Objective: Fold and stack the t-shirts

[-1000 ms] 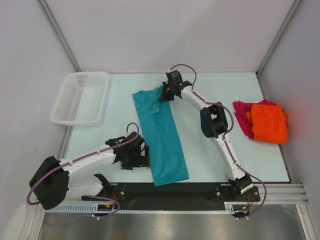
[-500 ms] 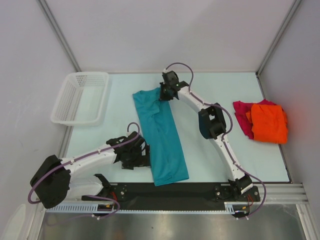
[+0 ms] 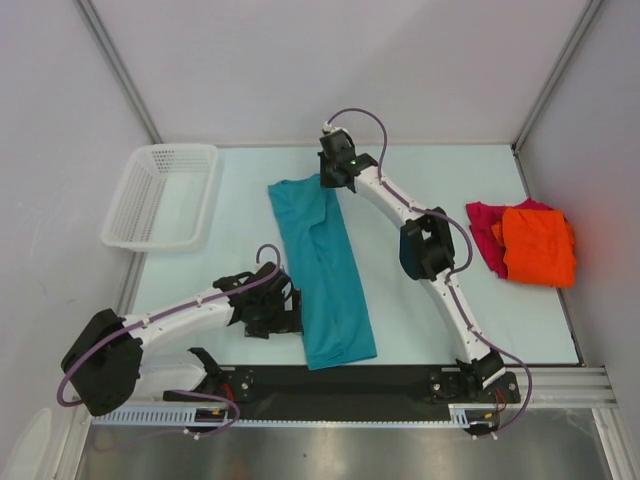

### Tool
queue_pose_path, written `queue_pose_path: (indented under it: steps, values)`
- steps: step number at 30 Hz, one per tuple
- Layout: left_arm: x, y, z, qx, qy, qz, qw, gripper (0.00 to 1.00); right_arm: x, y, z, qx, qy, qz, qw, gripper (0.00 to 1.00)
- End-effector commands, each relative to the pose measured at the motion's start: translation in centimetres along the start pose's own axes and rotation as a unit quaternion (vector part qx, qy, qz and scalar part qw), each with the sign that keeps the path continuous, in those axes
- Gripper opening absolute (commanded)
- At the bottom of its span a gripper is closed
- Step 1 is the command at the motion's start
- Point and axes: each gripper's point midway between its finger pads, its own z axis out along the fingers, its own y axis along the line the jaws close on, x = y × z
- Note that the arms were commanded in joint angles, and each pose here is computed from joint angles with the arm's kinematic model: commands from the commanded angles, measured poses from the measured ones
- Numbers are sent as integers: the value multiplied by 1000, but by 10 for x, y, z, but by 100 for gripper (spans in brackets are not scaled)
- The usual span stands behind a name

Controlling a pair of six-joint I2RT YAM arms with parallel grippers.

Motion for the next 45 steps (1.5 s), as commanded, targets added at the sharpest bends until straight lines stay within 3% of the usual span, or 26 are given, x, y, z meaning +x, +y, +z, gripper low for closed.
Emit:
queue_pose_path:
  steps: [1,5,11,16,26,34,40,45]
  values:
    - [-7,-7,1,14,-7,7,1000,100,-51,-2,-28,5,-53,1,999,0]
    - [-7,-5,1,13,-7,5,1000,100,-41,-11,-19,4,-36,16,999,1]
    - [-7,-5,0,14,-7,4,1000,100,-27,-15,-12,5,-13,16,1000,21]
    - [-7,-6,0,15,-6,3,1000,99,-28,-13,-16,5,-14,13,1000,26]
    - [-7,-13,1,39,-10,0,999,100,2,-12,-39,23,26,0,999,22]
    - [-20,-37,3,112,-61,21,992,99,55,-39,-88,56,63,12,996,22]
    - [-7,-61,6,130,-56,55,988,99,80,-45,-136,65,66,19,995,21]
    - [13,-77,12,144,-45,68,986,100,133,-49,-172,55,103,32,993,23]
